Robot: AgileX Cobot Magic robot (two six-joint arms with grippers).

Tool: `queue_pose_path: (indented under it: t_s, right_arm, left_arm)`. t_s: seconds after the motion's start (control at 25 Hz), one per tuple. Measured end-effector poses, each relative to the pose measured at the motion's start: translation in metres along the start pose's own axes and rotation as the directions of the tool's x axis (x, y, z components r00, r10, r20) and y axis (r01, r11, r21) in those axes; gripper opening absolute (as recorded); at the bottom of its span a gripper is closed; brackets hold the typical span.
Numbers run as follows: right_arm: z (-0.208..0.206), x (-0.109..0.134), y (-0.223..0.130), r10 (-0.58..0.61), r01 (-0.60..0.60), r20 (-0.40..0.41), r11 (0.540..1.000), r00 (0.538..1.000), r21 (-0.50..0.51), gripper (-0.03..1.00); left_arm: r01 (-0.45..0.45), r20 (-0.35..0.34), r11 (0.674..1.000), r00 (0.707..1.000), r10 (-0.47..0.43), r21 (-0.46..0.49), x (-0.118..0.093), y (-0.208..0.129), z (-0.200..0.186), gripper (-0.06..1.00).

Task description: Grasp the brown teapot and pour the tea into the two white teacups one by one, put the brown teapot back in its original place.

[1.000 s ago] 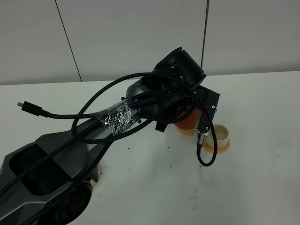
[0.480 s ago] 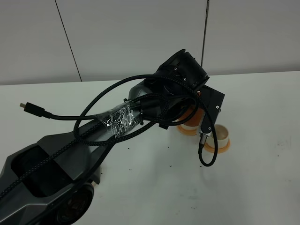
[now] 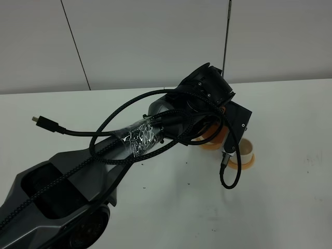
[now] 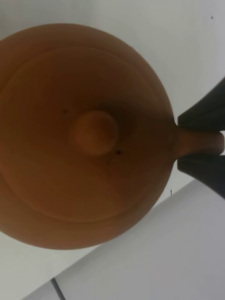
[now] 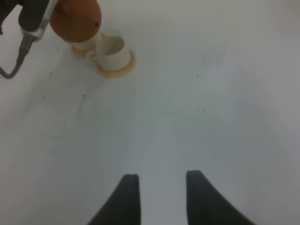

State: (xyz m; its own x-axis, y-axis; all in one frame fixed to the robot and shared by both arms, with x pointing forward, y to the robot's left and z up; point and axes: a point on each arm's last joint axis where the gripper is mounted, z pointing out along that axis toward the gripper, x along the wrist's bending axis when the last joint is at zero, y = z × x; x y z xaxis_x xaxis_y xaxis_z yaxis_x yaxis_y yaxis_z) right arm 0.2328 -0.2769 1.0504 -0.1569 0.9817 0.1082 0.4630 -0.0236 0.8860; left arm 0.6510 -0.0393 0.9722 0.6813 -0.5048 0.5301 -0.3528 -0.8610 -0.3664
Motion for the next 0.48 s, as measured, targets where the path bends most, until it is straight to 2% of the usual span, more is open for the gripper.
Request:
queue_pose_path:
  t_s: [0.48]
  right_arm:
    - [0.0,0.0,0.0,0.0,0.0,0.0,1.0,1.0,0.0,0.24]
  left_arm:
    - [-0.07,-0.026,0.996,0.997,0.072,0.055,-0.0002,0.0104,-0.0051,0.17]
